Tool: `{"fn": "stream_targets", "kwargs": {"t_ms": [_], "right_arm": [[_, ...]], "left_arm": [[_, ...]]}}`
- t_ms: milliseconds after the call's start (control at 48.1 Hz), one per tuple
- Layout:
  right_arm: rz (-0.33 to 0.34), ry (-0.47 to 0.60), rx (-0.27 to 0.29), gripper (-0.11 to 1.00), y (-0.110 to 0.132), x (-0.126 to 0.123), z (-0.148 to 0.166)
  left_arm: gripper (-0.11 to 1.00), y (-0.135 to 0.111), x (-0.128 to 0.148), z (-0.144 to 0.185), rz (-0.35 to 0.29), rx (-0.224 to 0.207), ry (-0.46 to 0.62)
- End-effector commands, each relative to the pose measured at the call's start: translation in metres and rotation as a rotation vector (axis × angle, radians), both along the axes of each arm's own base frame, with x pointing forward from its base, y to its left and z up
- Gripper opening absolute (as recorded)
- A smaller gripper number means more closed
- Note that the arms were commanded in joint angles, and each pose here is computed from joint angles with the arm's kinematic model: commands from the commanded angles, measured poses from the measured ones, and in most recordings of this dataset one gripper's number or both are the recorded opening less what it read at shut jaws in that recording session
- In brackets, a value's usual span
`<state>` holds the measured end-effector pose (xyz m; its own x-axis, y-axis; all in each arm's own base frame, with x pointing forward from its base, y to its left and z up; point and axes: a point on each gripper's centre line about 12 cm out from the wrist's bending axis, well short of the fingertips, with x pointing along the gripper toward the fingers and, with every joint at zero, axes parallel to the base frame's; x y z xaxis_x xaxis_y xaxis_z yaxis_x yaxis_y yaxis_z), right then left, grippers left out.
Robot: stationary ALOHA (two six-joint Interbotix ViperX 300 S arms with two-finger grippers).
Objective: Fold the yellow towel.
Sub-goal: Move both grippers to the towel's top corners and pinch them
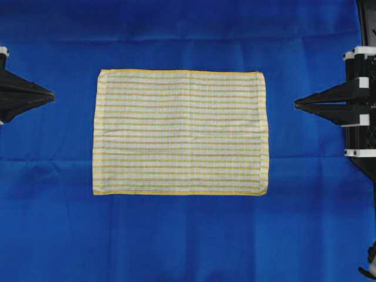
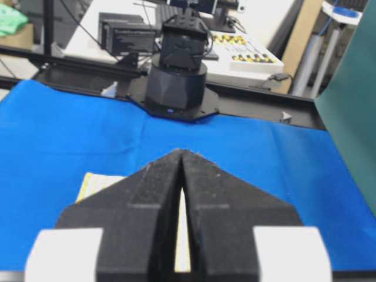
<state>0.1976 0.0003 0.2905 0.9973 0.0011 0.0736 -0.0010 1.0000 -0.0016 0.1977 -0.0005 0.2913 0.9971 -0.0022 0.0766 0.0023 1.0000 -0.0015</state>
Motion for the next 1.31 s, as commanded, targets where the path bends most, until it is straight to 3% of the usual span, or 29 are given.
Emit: {"fn": "stream_targets", "kwargs": {"t_ms": [0, 229, 582, 665, 769, 894, 956, 998, 1164, 1289], "right_arm": [[-0.002, -0.002, 0.012, 0.0, -0.001, 0.004, 0.005], [-0.055, 0.103, 0.051, 0.0, -0.011, 0.008, -0.009], [-0.271, 0.283, 0.182, 0.0, -0.055, 0.018, -0.051], [-0.328, 0.332, 0.205, 0.01, -0.068, 0.021, -0.064], [-0.412, 0.419, 0.249, 0.2, -0.088, 0.023, -0.085], [-0.482, 0.536, 0.285, 0.58, -0.107, 0.028, -0.115], [-0.501, 0.581, 0.298, 0.76, -0.113, 0.031, -0.128], [-0.512, 0.603, 0.305, 0.79, -0.117, 0.034, -0.135], [-0.547, 0.658, 0.319, 0.7, -0.129, 0.04, -0.163], [-0.568, 0.672, 0.326, 0.69, -0.133, 0.043, -0.178]], "left_arm": [[0.0, 0.003, 0.005, 0.007, 0.016, 0.01, -0.011], [0.0, 0.01, 0.011, -0.003, 0.054, 0.066, 0.037], [0.01, 0.045, 0.032, -0.044, 0.196, 0.035, 0.21], [0.14, 0.052, 0.037, -0.054, 0.222, 0.029, 0.242], [0.44, 0.062, 0.044, -0.071, 0.256, 0.022, 0.287], [0.8, 0.075, 0.048, -0.094, 0.296, 0.018, 0.341], [0.79, 0.081, 0.05, -0.107, 0.317, 0.012, 0.37], [0.76, 0.087, 0.052, -0.118, 0.334, 0.005, 0.398], [0.73, 0.108, 0.056, -0.152, 0.395, -0.025, 0.496], [0.73, 0.123, 0.059, -0.175, 0.435, -0.049, 0.554]]}}
